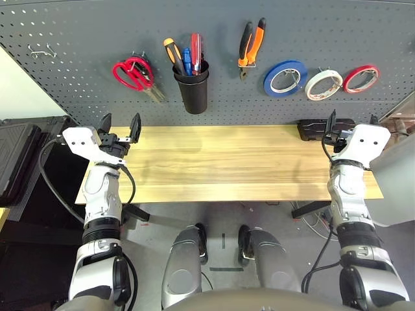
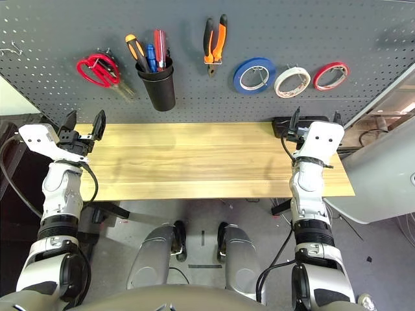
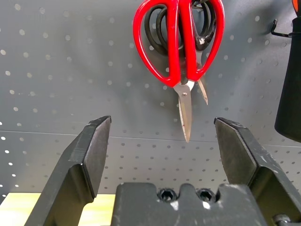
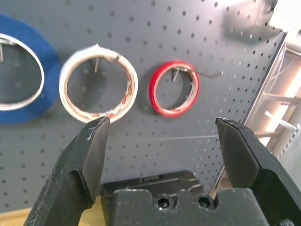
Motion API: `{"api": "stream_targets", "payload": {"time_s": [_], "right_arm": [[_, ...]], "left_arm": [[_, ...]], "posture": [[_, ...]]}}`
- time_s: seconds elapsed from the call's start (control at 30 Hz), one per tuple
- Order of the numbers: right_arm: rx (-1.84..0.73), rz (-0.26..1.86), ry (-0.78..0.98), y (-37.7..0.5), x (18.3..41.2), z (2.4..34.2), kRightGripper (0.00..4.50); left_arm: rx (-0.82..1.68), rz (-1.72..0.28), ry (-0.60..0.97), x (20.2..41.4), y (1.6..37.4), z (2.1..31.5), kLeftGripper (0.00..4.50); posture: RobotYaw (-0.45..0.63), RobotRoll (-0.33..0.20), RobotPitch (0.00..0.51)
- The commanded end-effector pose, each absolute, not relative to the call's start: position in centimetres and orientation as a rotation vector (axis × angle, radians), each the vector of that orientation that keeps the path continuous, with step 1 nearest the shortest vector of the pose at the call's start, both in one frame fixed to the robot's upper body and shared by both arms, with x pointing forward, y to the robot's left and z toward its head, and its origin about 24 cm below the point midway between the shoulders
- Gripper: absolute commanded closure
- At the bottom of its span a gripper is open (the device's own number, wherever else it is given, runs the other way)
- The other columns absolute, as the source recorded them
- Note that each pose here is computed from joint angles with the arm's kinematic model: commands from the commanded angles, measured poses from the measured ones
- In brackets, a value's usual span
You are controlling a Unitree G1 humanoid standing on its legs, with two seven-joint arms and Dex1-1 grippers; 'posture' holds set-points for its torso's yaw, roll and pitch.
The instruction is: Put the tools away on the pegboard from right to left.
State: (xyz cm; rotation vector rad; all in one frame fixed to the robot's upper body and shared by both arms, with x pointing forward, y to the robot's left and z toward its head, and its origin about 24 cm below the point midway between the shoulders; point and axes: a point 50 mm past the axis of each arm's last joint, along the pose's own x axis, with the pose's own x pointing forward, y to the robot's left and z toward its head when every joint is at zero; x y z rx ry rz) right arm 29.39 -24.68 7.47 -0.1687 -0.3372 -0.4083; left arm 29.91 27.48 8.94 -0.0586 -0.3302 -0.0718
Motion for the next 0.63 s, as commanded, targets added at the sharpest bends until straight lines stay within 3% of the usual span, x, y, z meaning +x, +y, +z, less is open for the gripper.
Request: {"api": "stream_targets", "payload": {"time_s": [0.03, 0.63], "right_arm": [[-0.143, -0.443, -0.332, -25.2, 29.4, 7.2, 0.0], [0.01, -0.362, -0.226, -26.7, 30.1, 6.3, 0.0]], "left_arm": [[-0.069, -0.073, -0.334, 29.9, 27.3, 9.0, 0.01], [-0.072, -0.04, -0.323, 29.5, 27.9, 8.6, 0.01]], "posture": [[0.12, 0.0, 0.162], [0.14, 0.0, 0.155]]}}
